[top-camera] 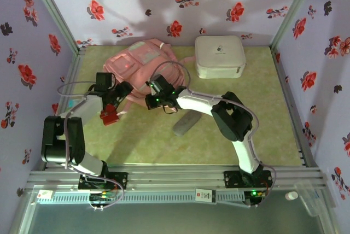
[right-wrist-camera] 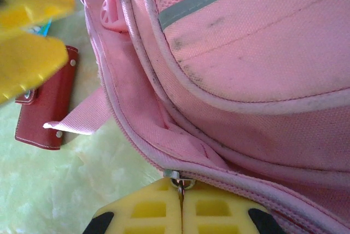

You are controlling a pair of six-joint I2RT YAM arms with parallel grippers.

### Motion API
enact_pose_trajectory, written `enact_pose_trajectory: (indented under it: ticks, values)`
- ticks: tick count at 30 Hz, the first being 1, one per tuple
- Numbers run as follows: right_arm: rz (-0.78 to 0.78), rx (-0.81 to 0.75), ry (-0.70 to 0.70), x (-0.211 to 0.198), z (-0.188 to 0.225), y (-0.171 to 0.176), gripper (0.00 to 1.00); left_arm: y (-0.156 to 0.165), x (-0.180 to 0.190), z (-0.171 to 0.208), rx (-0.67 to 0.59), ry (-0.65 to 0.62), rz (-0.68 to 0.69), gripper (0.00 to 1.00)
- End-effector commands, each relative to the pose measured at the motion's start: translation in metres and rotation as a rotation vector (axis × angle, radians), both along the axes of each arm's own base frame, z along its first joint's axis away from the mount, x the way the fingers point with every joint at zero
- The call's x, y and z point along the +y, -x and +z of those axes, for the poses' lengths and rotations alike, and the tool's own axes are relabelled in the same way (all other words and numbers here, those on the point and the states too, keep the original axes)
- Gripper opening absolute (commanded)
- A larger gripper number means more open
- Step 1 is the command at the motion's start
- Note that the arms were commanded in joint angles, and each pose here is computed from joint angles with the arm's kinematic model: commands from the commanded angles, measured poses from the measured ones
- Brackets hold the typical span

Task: Pack the student bag

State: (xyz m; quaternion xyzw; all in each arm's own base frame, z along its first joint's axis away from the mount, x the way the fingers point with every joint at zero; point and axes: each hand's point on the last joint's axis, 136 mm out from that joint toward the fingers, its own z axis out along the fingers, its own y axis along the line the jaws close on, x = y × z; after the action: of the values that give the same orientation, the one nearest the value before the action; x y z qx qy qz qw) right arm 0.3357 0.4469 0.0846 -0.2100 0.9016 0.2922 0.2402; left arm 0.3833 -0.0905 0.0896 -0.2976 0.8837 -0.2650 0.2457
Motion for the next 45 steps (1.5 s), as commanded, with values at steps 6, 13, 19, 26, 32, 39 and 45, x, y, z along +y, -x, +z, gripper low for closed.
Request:
enact_pose_trajectory:
  ticks: [6, 13, 19, 26, 32, 39, 45]
  values:
    - [0.005, -0.019, -0.074, 0.016, 0.019, -0.004, 0.00, -0.002, -0.026, -0.007, -0.017, 0.182, 0.068, 0.65]
    - [0.002, -0.011, -0.067, 0.016, 0.016, 0.001, 0.00, -0.004, -0.033, -0.024, 0.008, 0.213, 0.087, 0.60]
    - [-0.008, 0.000, -0.054, 0.012, 0.011, 0.005, 0.00, -0.006, -0.034, -0.038, 0.032, 0.214, 0.101, 0.50]
    - [-0.076, -0.029, 0.031, -0.014, 0.004, 0.005, 0.00, -0.008, -0.021, -0.045, 0.040, 0.094, 0.093, 0.26]
    - [-0.106, -0.071, 0.158, -0.059, -0.001, 0.004, 0.00, -0.006, -0.014, -0.047, 0.052, 0.018, 0.075, 0.15]
    - [-0.198, -0.133, 0.304, -0.115, -0.001, -0.005, 0.00, -0.005, -0.012, -0.045, 0.047, -0.009, 0.055, 0.12]
    - [-0.316, -0.143, 0.393, -0.156, -0.002, -0.023, 0.00, -0.004, -0.012, -0.042, 0.045, -0.023, 0.038, 0.11]
